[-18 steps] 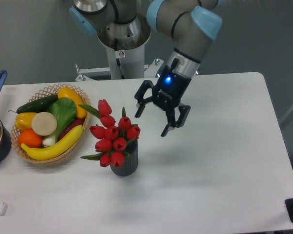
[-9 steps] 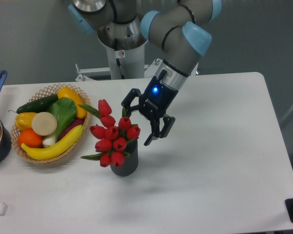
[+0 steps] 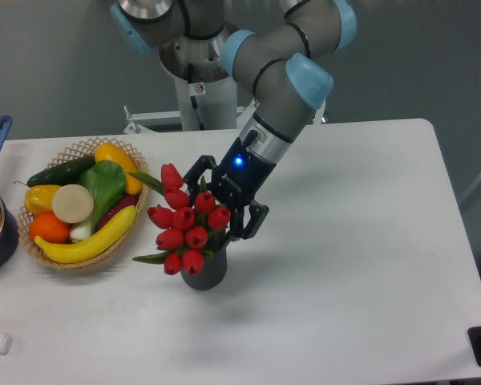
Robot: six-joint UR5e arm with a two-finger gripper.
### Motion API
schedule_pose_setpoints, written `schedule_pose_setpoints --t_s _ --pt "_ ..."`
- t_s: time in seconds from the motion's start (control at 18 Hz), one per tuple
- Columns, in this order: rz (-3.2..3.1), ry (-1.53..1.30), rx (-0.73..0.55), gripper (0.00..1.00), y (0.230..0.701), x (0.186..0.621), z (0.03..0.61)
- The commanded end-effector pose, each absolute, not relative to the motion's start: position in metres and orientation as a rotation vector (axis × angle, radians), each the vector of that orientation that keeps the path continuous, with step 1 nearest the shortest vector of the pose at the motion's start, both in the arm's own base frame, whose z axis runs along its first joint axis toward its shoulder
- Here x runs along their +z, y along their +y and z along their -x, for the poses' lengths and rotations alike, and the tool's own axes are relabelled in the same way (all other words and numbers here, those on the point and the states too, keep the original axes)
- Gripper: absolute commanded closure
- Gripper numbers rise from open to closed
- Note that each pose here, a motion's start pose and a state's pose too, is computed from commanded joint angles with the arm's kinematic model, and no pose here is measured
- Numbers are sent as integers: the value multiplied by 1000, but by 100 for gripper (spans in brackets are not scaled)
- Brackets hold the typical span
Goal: Pick up the flowers from the vase
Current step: 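Lower the gripper around the tulip stems and close it, then lift the gripped tulips upward out of the grey vase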
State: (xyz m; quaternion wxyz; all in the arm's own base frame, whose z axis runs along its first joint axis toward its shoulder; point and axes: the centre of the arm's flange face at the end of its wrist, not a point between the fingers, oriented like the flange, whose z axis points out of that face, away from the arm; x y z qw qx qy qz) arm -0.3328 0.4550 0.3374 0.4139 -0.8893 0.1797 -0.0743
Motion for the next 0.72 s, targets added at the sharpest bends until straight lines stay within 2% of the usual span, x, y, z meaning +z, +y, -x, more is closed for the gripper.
schedule_pose_setpoints --t_s 0.06,0.22,0.39,0.44,0.72 --pt "2236 448 -188 21 455 337 333" --pt "2235 444 -190 39 455 338 333" --pt "2226 446 -182 47 455 341 334" --pt "2218 447 -182 52 456 342 334" --pt "2205 443 -162 54 455 350 340"
